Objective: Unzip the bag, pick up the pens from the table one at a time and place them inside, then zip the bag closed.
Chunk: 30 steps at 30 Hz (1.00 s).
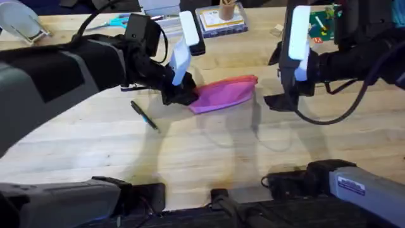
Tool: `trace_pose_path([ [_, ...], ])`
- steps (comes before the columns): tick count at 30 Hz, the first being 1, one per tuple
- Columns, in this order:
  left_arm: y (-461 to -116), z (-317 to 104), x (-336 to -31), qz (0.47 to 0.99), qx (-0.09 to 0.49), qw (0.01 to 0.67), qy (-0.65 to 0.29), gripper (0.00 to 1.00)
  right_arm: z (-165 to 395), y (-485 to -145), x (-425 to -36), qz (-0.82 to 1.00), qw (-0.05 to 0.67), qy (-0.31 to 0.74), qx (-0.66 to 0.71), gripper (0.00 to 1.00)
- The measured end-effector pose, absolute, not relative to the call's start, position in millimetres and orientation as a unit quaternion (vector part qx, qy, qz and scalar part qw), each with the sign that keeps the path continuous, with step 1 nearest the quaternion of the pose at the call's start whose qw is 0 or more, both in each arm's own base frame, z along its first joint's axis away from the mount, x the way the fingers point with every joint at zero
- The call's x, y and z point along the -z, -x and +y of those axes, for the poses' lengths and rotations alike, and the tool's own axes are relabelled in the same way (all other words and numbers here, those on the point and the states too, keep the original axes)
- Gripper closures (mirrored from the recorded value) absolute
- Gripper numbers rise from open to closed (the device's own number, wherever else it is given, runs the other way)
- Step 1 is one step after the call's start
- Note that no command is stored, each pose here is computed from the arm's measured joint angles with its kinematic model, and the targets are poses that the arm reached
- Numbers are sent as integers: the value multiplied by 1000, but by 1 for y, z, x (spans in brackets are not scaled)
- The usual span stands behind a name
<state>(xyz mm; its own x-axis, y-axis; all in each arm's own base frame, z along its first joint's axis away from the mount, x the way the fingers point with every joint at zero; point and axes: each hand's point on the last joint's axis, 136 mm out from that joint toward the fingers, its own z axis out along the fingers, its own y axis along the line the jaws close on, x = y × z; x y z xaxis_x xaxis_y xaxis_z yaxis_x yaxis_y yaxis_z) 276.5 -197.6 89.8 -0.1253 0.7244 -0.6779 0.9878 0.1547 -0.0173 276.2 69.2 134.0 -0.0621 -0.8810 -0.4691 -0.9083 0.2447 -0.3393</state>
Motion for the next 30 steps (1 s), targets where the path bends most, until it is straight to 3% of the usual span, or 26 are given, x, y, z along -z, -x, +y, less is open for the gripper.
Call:
trace_pose_path([
  [18, -277, -198, -90, 710, 243, 271, -603, 957, 72, -291, -105, 694, 328, 632, -106, 4],
  [30, -277, -198, -90, 710, 243, 271, -603, 956, 72, -297, -108, 686, 341, 636, -96, 4],
])
